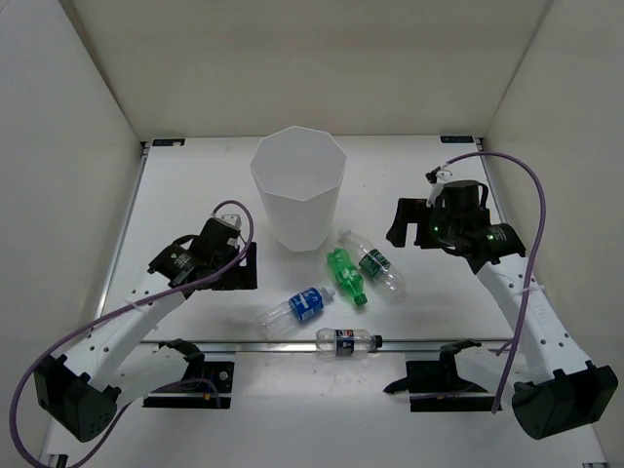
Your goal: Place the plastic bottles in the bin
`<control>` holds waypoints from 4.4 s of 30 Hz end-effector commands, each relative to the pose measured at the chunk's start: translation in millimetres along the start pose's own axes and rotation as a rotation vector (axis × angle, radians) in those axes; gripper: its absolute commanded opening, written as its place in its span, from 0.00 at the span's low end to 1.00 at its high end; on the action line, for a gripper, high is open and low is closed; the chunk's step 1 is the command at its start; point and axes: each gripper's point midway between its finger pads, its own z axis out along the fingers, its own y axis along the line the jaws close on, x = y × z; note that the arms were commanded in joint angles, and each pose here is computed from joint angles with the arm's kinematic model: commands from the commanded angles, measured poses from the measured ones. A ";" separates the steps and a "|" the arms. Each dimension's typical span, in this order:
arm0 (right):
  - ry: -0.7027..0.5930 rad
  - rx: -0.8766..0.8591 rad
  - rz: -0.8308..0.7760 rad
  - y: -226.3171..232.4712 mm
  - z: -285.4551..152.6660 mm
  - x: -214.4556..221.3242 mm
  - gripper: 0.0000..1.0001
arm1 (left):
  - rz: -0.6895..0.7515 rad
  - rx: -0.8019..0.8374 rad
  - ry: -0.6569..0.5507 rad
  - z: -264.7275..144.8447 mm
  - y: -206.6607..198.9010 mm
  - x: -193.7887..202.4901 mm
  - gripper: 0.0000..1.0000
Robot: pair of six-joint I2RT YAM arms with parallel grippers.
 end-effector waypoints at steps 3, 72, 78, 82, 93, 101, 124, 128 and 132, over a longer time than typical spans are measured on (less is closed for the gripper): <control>-0.051 -0.037 -0.112 7.1 -11.6 -9.0 0.99 | 0.128 0.103 0.020 -4.2 -29.9 -3.3 0.99; 0.098 -0.114 -0.201 -22.4 63.7 46.2 0.99 | 0.111 0.207 -0.663 -77.8 -145.4 -277.7 0.45; 0.072 -0.102 -0.201 -28.0 59.4 41.2 0.99 | 0.098 0.122 -0.670 -63.1 -153.0 -307.5 0.98; 0.084 -0.103 -0.214 -26.3 58.4 41.9 0.99 | 0.117 0.087 -0.697 -79.2 -153.5 -309.4 0.98; 0.111 -0.157 -0.274 2.1 75.0 50.3 0.99 | -0.139 -0.058 -0.613 -136.7 -29.7 -225.0 0.99; 0.217 -0.063 -0.319 -2.8 109.0 73.3 0.90 | -0.313 -0.329 -0.302 -71.7 87.2 -84.7 0.99; -0.072 0.062 -0.240 -7.5 90.3 -3.1 0.48 | -0.309 -0.294 -0.274 -55.6 88.1 -60.8 0.98; -0.335 0.036 -0.265 18.4 23.1 -117.5 0.42 | -0.302 -0.278 -0.252 -46.4 86.3 -50.8 0.99; -0.518 -0.009 -0.393 84.1 -19.2 -189.6 0.42 | -0.289 -0.259 -0.215 -36.6 84.4 -38.4 0.98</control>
